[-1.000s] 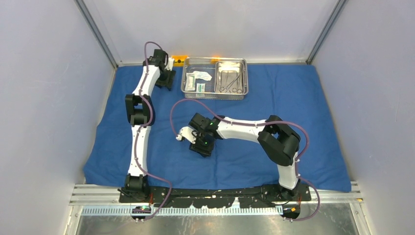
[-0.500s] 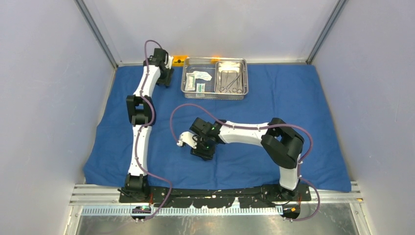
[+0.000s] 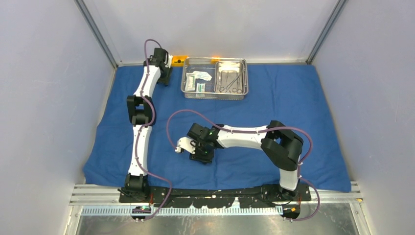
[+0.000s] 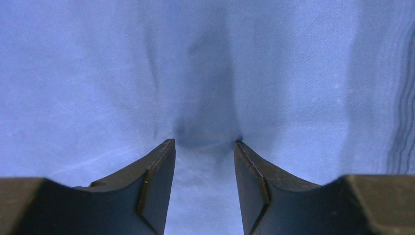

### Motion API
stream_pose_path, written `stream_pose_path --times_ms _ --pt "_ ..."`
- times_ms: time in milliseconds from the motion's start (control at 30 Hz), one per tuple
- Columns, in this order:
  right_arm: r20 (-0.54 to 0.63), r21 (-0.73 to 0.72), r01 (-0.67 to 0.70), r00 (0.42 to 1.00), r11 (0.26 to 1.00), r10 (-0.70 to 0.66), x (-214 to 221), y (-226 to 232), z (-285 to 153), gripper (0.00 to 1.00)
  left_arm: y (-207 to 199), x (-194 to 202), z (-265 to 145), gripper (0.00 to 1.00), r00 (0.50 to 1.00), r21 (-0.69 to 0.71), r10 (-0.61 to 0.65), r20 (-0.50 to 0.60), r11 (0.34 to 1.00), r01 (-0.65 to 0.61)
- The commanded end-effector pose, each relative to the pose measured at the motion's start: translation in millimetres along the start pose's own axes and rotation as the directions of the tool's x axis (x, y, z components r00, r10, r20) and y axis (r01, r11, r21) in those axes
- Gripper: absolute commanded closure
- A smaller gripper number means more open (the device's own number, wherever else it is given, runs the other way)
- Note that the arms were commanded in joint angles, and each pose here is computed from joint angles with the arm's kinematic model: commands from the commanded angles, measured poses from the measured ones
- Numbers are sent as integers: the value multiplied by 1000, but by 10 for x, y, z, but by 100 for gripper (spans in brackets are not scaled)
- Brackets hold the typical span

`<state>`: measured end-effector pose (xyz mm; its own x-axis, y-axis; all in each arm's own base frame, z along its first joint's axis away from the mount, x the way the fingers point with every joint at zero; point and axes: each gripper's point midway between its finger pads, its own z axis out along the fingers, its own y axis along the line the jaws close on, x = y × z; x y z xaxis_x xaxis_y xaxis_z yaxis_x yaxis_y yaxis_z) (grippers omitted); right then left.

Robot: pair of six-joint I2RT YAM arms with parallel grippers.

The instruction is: Open and lay out the surgical kit

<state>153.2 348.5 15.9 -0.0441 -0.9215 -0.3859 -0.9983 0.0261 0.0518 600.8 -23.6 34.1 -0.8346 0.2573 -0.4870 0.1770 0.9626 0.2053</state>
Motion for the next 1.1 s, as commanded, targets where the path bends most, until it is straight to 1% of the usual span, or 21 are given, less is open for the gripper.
stream_pose_path --times_ms 0,100,200,267,333,433,500,600,667,800,867,900,967,1067 --pt "-201 -132 -69 979 989 42 555 442 66 59 144 369 451 51 996 -62 -6 -89 998 0" --pt "-182 -79 -54 982 995 39 486 358 -56 59 149 367 453 51 996 -68 -7 -88 998 1" --pt "-137 12 -23 990 1000 24 367 217 -270 58 183 299 386 50 998 -77 -11 -69 997 6" --pt "-91 83 -3 996 997 10 275 104 -485 55 220 187 288 45 999 -84 -16 -32 996 13" --pt "-47 147 -9 999 989 16 222 -37 -688 52 248 35 136 35 999 -77 -24 21 997 26" --pt "8 195 -85 996 977 85 259 -286 -953 48 282 -222 -228 23 993 -57 -35 112 997 42" --pt "43 218 -161 987 962 156 360 -476 -1117 47 293 -363 -475 19 985 -39 -31 170 999 38" --pt "75 243 -275 961 930 265 628 -700 -1340 45 265 -398 -824 16 979 0 -1 204 1000 1" --pt "75 268 -333 943 904 325 899 -792 -1479 45 219 -309 -974 15 978 25 30 205 999 -36" --pt "53 319 -433 896 843 440 1553 -886 -1627 45 181 -65 -1224 13 973 37 102 209 993 -112" --pt "28 329 -475 869 816 495 1890 -854 -1652 46 142 191 -1253 13 974 48 152 170 986 -162" --pt "30 340 -513 843 788 536 2074 -862 -1694 46 135 316 -1285 13 970 53 190 153 978 -200" --pt "29 347 -553 814 758 580 2324 -835 -1726 46 166 580 -1348 13 962 59 245 118 966 -253" --pt "11 356 -583 784 731 620 2603 -780 -1727 47 163 1040 -1451 13 956 141 285 68 946 -292"
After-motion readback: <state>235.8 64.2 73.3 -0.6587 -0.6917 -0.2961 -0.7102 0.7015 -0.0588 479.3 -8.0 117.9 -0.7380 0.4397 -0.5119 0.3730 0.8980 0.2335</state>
